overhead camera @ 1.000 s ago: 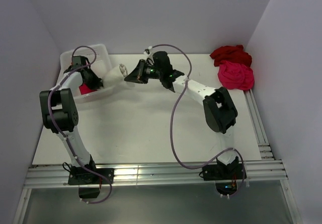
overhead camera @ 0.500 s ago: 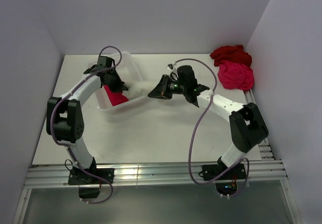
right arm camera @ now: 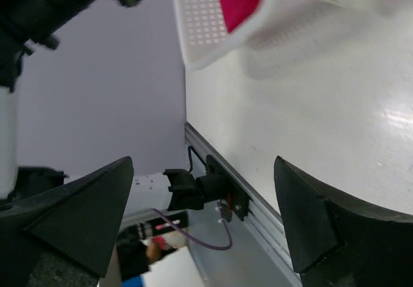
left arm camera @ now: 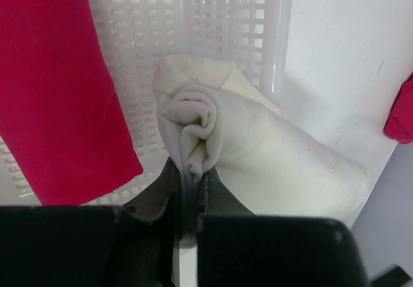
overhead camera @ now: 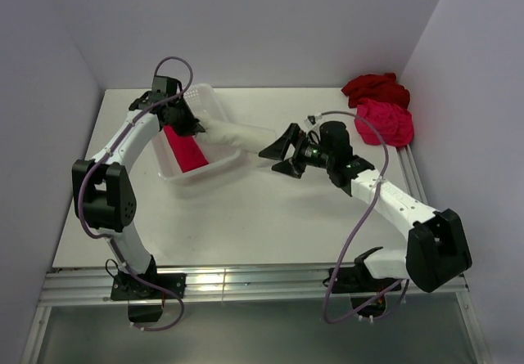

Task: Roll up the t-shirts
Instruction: Place the rolled tshirt into the container

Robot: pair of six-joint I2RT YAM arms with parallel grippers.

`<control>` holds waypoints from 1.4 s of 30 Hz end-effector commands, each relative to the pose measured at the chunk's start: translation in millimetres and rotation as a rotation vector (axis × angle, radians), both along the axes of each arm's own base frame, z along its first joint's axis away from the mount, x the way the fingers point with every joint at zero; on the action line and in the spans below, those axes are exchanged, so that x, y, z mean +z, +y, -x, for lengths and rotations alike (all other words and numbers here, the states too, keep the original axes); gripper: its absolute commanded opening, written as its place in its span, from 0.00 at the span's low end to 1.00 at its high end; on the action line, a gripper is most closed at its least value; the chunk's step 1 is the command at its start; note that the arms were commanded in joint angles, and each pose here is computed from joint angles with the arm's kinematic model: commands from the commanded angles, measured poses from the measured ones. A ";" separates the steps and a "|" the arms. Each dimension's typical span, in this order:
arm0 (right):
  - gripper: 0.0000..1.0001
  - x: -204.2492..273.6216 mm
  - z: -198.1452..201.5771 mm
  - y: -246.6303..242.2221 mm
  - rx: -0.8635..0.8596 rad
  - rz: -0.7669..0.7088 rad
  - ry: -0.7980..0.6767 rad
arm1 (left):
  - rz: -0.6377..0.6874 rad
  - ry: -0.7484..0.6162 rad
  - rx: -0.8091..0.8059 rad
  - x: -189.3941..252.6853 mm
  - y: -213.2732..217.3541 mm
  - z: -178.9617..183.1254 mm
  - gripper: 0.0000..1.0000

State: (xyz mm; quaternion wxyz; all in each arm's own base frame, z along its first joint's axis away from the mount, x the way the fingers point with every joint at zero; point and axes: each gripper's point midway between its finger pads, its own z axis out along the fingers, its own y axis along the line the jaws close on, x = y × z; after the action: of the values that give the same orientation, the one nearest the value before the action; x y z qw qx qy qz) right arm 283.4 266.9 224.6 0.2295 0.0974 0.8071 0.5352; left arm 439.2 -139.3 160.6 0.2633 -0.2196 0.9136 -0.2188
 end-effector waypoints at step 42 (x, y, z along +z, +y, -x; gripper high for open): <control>1.00 -63.2 -141.4 9.3 -0.461 -0.252 0.192 | -0.112 0.002 -0.034 -20.1 19.6 0.8 0.00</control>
State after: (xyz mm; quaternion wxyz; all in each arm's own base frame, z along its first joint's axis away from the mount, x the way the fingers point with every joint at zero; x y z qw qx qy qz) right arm 408.9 275.5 149.1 0.2161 0.3727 0.7183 0.5463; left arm 431.8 -129.6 137.9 0.2553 -0.1962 0.9283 -0.1859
